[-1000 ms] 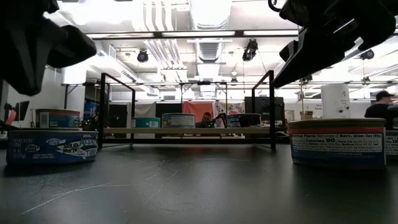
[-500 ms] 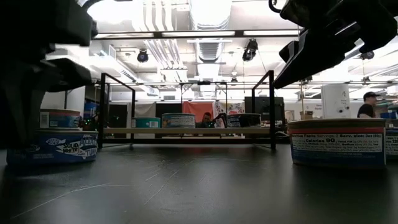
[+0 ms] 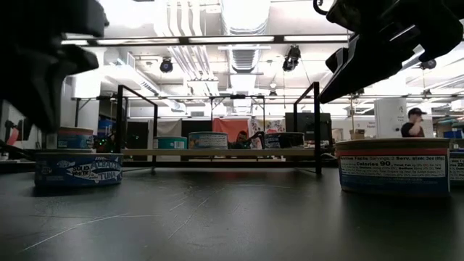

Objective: Stack canned seafood by type on shelf
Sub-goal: Stack the blue tuna can on top of the other blue tuna can on the shelf

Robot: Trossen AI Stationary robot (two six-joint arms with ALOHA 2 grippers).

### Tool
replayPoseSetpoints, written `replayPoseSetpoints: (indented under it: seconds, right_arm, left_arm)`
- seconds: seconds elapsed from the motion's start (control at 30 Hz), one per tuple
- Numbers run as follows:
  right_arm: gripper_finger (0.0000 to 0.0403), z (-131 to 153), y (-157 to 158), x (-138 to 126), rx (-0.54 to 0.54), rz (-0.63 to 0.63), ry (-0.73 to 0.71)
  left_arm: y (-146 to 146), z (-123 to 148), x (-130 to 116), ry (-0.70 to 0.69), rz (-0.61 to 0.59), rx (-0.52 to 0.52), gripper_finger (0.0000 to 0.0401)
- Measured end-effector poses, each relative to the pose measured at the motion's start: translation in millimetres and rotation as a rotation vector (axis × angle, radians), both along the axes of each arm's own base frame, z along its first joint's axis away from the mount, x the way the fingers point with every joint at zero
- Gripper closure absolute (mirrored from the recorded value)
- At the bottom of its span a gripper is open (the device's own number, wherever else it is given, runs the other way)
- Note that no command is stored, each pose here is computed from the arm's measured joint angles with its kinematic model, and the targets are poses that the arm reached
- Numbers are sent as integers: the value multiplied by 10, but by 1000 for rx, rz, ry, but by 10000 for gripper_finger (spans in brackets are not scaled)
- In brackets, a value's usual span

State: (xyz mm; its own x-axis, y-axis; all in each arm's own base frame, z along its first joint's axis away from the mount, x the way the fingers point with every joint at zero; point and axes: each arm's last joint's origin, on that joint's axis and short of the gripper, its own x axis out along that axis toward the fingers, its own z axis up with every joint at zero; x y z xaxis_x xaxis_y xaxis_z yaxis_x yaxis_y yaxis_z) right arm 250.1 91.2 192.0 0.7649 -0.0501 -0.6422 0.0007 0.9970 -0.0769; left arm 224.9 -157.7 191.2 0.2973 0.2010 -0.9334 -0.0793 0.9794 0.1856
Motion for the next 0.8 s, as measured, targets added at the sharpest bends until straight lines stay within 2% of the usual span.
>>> replayPoseSetpoints:
  seconds: [0.13, 0.27, 0.43, 0.63, 0.8]
  right_arm:
    - [390, 0, 0, 0, -7, 6, 0]
    - [390, 5, -9, 8, -14, 10, -5]
    - [390, 49, -80, 72, -20, -2, -60]
    - [390, 159, -276, 207, -103, -1, -183]
    - [390, 197, -497, 271, -169, -38, -212]
  left_arm:
    - [11, 91, -9, -59, -15, -25, 401]
    - [-7, 178, 15, -163, -130, -66, 401]
    - [62, 202, -58, -222, -239, -21, 401]
    - [243, 162, -255, -329, -249, 16, 401]
    - [378, 50, -416, -374, -242, 40, 401]
